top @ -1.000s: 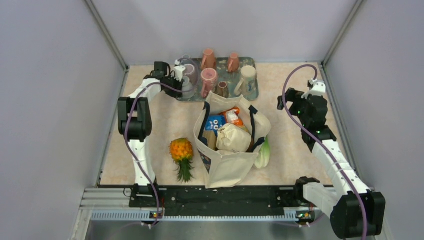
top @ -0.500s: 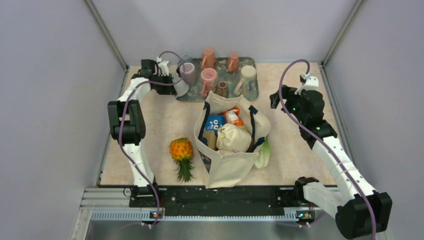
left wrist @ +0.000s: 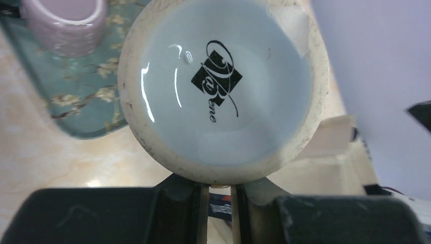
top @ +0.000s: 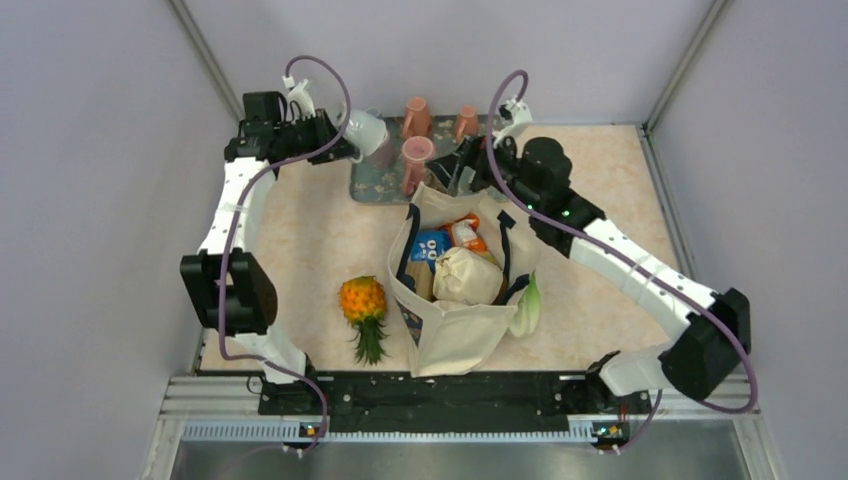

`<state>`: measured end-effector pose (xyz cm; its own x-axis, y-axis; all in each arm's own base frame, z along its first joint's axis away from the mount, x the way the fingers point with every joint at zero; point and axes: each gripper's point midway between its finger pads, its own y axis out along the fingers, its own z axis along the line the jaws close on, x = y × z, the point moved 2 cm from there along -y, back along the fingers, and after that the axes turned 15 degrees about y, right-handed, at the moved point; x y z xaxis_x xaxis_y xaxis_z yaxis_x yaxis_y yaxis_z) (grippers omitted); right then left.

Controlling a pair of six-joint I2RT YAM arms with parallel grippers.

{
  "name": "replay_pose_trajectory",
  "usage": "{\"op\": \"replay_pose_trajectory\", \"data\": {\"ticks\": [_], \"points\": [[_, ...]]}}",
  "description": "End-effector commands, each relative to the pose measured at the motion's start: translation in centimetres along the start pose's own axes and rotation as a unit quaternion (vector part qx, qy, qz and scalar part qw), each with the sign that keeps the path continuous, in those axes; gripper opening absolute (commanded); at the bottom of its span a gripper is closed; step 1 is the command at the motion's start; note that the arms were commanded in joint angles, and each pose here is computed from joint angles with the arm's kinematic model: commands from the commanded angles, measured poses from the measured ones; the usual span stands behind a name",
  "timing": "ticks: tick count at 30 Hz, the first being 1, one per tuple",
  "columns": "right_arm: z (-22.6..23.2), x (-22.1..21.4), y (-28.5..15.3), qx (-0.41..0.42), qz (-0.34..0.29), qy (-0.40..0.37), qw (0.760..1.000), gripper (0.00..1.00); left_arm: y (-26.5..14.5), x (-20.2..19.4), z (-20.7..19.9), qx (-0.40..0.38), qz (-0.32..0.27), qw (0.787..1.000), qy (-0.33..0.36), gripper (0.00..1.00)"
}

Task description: Turn the mug right side up

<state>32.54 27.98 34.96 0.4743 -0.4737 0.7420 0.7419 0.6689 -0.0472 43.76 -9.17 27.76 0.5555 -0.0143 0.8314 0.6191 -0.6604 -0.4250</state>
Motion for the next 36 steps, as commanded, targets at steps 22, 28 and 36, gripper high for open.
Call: {"op": "replay_pose_trajectory", "data": {"ticks": [22,28,36], "points": [[11.6,4.6,4.3,0.235,-0.059,0.126,0.962,0.43,-4.9,3.2,-21.6,-0.299,-0.025,0.953,0.041,0.00],[10.4,6.4,3.4,0.224,-0.099,0.146,0.959,0.00,-5.0,3.3,-21.8,-0.311,-0.031,0.949,0.046,0.00],[5.6,9.8,1.2,0.051,-0.143,0.047,0.987,0.00,-4.3,4.7,-16.7,-0.189,-0.062,0.978,0.067,0.99]]}}
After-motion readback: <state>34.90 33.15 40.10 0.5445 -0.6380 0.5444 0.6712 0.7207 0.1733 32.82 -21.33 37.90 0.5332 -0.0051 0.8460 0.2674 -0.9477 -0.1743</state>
